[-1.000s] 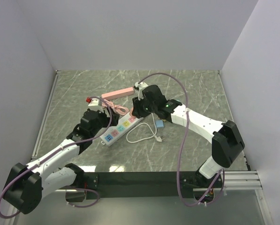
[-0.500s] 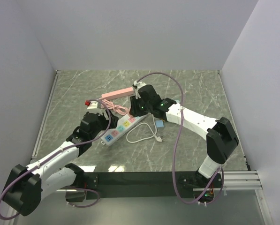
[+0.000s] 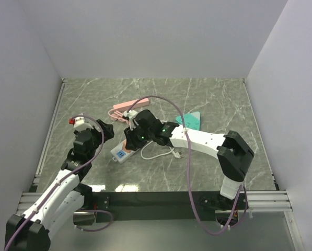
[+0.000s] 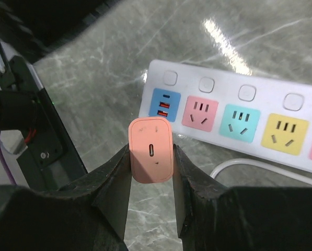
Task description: Insert the plug
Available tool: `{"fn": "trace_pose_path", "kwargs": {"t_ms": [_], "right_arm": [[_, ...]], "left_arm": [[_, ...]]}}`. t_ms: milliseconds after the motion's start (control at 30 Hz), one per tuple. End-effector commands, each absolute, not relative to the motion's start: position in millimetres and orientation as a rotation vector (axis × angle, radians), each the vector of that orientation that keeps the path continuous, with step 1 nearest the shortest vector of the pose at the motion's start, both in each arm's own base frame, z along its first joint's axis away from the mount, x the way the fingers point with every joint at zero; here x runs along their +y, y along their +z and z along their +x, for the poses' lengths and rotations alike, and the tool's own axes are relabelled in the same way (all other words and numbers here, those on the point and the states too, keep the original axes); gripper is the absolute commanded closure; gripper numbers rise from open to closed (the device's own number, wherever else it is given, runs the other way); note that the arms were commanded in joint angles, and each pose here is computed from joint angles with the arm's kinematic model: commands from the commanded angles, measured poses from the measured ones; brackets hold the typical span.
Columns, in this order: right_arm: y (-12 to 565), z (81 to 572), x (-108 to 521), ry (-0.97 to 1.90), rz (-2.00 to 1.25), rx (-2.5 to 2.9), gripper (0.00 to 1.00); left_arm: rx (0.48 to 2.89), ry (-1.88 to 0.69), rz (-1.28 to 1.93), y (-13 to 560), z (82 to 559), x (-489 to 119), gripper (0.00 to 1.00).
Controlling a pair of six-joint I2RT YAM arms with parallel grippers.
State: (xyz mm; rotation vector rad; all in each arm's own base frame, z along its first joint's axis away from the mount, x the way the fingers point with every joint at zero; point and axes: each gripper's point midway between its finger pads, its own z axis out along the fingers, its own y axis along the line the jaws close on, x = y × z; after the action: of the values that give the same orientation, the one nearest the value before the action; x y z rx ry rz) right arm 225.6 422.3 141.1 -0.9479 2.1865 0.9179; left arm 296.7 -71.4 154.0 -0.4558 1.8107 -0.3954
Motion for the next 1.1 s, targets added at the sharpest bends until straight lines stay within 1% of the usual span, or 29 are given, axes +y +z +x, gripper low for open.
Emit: {"fn": "trace_pose_path", "kwargs": {"t_ms": [0, 200, 333, 467, 600, 700, 833, 967, 1067], "right_arm": [[161.1, 234.0, 437.4, 0.947, -0.961, 2.109, 1.00], [156.2, 258.1, 433.7, 0.795, -0.826, 2.206, 1.00], [154.9, 257.5, 437.0, 0.740, -0.821, 2.200, 1.00], [156.4, 258.1, 431.0, 0.748, -0.823, 2.177, 1.00], [166.0, 283.4, 403.9, 0.693, -0.706, 2.210, 1.00], [172.0, 295.7, 386.8, 0.615, -0.678, 2.214, 1.00], [183.9, 321.8, 355.3, 0.562, -0.566, 2.214, 1.00], [178.3, 333.4, 321.1, 0.536, -0.470, 2.248, 1.00], [174.7, 330.7, 308.2, 0.520, -0.447, 2.262, 1.00]], "left_arm": [[1.781, -0.403, -0.494, 156.5, 295.1, -65.6, 0.07], [1.802, -0.411, -0.484, 149.0, 297.9, -68.9, 0.07], [1.810, -0.428, -0.473, 145.9, 298.7, -72.3, 0.07], [1.801, -0.470, -0.428, 149.3, 297.7, -80.0, 0.07], [1.793, -0.504, -0.368, 151.7, 296.3, -87.7, 0.07], [1.801, -0.563, -0.289, 154.1, 296.1, -101.5, 0.09], [1.875, -0.556, -0.306, 136.6, 300.2, -104.7, 0.12], [1.939, -0.564, -0.327, 120.9, 303.8, -109.4, 0.14], [1.977, -0.565, -0.337, 108.6, 305.8, -112.0, 0.14]]}}
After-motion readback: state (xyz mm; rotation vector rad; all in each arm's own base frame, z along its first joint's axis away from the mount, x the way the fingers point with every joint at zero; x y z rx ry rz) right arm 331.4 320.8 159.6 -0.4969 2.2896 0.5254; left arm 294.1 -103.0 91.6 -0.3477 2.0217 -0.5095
